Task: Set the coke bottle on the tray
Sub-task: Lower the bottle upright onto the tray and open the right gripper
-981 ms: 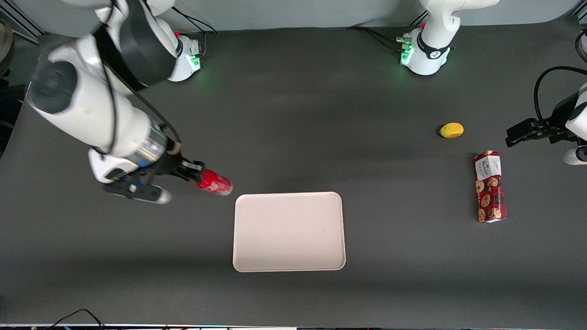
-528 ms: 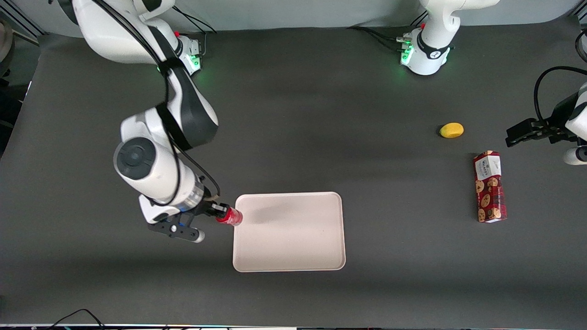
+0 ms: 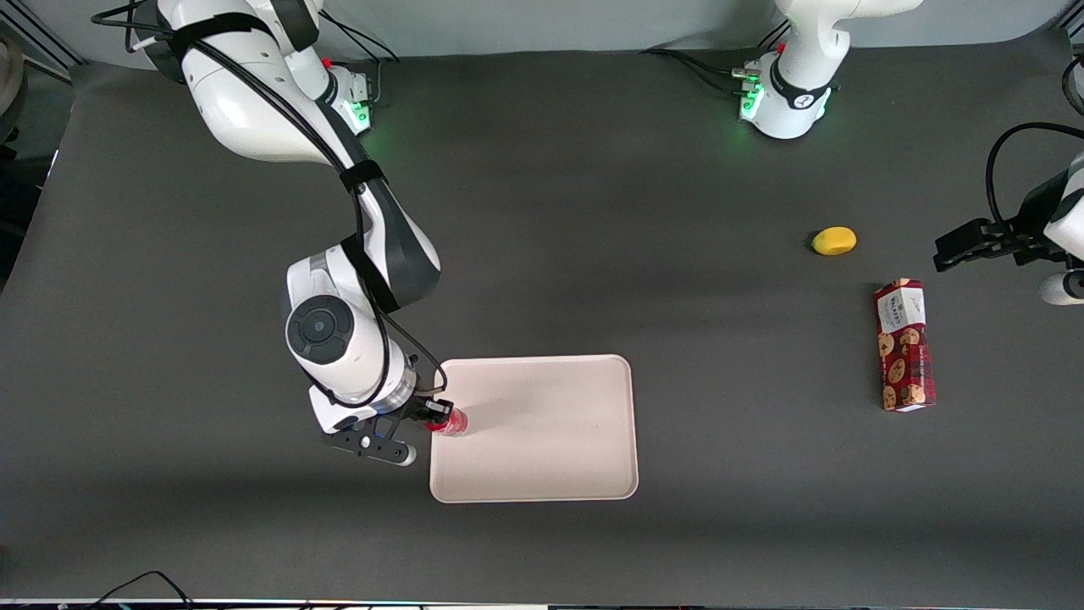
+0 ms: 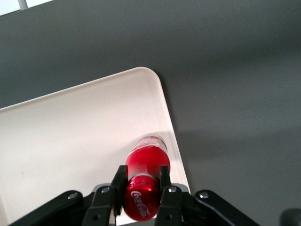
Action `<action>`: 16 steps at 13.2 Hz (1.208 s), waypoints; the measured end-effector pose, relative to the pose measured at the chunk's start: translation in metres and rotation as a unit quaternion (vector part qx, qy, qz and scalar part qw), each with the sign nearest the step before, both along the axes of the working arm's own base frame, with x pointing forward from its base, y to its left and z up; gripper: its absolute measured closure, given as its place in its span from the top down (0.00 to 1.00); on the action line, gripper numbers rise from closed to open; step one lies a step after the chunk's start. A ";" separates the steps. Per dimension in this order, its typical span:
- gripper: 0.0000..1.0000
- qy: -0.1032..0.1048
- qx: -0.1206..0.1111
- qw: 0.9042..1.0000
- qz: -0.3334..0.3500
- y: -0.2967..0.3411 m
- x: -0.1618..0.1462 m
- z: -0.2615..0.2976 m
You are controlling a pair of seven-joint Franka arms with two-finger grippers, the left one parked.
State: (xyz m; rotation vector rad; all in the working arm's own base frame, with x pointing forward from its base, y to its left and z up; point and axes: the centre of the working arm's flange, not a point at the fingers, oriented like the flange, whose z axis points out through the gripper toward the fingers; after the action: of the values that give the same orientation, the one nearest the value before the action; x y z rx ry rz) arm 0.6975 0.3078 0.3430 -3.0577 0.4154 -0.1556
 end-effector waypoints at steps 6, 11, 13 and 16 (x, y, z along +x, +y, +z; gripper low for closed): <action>0.32 -0.004 0.000 1.000 0.001 0.002 0.003 -0.016; 0.60 -0.003 -0.001 1.000 0.001 0.002 0.003 -0.021; 0.80 -0.002 -0.001 1.000 0.001 0.002 0.003 -0.024; 1.00 -0.005 0.000 1.000 0.001 0.003 0.004 -0.023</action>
State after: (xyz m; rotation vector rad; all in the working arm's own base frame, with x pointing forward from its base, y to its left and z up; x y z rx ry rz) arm 0.7013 0.3104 0.3201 -3.0563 0.4116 -0.1693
